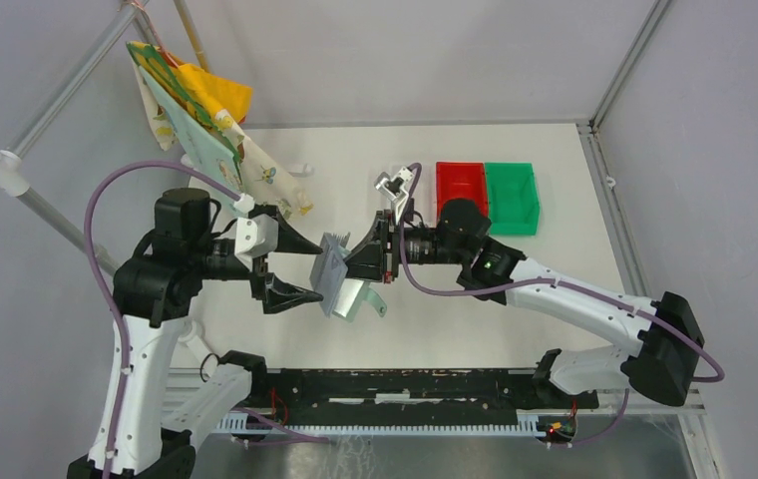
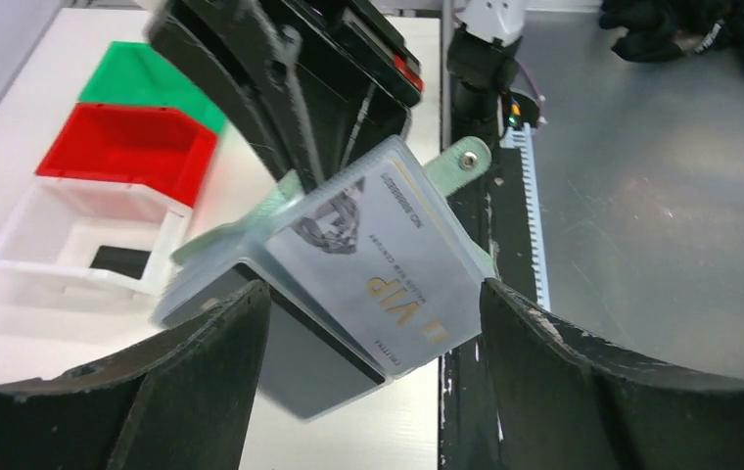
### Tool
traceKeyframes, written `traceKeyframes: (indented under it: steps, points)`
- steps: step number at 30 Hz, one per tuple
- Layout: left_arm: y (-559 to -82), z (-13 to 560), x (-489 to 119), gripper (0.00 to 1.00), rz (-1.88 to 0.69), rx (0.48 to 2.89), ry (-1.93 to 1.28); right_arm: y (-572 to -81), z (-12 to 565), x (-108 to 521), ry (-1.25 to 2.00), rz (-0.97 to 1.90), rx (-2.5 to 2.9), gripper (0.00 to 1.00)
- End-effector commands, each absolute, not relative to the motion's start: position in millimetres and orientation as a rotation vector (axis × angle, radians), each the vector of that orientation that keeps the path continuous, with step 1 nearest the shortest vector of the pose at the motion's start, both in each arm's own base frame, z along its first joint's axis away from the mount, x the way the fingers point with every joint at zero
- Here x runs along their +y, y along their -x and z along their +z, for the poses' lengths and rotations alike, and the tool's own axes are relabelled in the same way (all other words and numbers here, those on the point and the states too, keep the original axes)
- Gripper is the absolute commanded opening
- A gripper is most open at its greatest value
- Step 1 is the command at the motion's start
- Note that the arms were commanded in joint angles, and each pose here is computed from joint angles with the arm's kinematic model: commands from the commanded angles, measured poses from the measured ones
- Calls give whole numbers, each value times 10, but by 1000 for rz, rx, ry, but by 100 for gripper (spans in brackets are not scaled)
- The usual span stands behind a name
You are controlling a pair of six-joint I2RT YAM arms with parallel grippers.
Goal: Take the credit cards out of the card holder
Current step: Remove the credit card from the card holder.
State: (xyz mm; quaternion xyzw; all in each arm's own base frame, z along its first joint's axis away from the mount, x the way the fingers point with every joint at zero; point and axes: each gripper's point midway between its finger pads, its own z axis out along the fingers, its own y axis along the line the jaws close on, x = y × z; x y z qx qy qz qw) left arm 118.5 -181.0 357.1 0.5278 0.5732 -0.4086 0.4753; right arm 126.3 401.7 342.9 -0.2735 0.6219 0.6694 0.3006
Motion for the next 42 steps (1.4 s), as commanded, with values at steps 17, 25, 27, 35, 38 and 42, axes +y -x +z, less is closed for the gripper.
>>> traceKeyframes:
  steps: [17, 25, 27, 35, 38, 42]
  points:
    - [-1193, 3500, -1851, 88, -952, 1232, -1448, -829, 3942, 4236, 1095, 1828, 1407, 0]
    - [-985, 3204, -1852, 82, -1080, 1297, -1527, -723, 4017, 4356, 1205, 1824, 1381, 0]
    - [-986, 3168, -1843, 80, -1079, 1312, -1538, -712, 3986, 4362, 1225, 1817, 1380, 0]
    - [-873, 3055, -1850, 66, -1146, 1391, -1542, -844, 4060, 4313, 1299, 1634, 1397, 0]
    - [-833, 3053, -1853, 62, -1158, 1404, -1545, -907, 4108, 4265, 1329, 1554, 1387, 0]
    - [-809, 3073, -1852, 61, -1160, 1407, -1543, -942, 4072, 4207, 1362, 1482, 1403, 0]
